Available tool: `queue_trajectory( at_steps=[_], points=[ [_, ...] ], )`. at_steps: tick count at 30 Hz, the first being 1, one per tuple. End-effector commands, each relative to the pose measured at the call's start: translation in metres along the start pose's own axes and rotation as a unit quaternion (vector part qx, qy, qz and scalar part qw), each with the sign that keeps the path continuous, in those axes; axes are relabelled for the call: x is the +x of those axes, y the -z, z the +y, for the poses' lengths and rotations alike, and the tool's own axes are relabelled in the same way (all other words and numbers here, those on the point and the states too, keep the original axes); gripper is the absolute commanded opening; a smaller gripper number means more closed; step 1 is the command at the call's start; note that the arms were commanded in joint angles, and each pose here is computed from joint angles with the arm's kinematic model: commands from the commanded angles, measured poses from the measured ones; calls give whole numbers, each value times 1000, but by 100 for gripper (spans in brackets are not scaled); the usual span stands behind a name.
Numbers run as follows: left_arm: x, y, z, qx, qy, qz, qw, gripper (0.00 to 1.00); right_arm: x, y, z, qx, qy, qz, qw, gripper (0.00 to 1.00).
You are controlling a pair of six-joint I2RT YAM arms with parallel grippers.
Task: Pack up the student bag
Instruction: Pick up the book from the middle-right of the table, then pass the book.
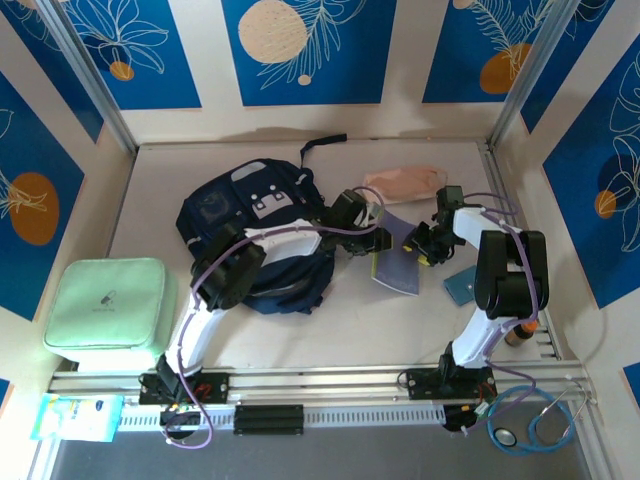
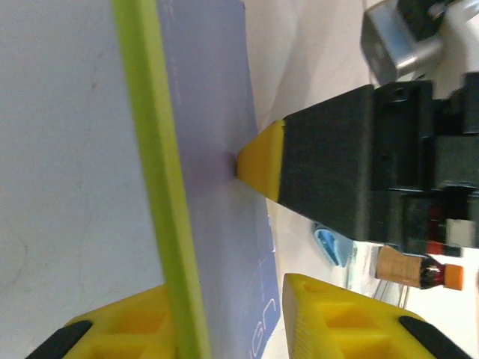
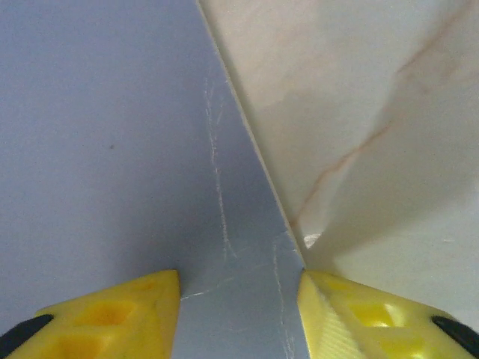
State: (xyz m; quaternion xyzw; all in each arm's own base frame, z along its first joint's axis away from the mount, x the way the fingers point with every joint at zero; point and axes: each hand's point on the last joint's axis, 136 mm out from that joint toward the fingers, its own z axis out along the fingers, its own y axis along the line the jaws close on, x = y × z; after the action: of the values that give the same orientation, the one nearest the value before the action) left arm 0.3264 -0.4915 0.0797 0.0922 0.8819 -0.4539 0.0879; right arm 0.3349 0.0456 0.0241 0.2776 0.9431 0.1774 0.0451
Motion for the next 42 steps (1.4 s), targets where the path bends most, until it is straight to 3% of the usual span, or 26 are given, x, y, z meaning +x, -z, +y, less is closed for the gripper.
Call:
queue_trajectory(
  at_steps=[1,11,19,26,31,35,42],
  points=[
    [10,-9,1,-10,23,19,999,30,27,-18,-4,-3,-16,58,998,42],
    [-3,15,2,-29,19,-15,999,18,22,-10,1,-17,-11,42,999,43],
    [-25,62,-5,-44,5,-74,996,0,21,30,40,-130,15,-16,991,58],
    [-57,135,-15,-19,24,-163,986,0,46,81,93,-311,24,-32,950,77],
    [-75,187,-24,34,61,-244,967,0,75,107,137,-404,26,-20,914,88],
    [-81,218,-31,60,83,-295,950,0,89,120,166,-458,7,-7,889,91],
    [-87,248,-37,94,113,-357,922,0,104,124,201,-494,2,14,869,87]
  ],
)
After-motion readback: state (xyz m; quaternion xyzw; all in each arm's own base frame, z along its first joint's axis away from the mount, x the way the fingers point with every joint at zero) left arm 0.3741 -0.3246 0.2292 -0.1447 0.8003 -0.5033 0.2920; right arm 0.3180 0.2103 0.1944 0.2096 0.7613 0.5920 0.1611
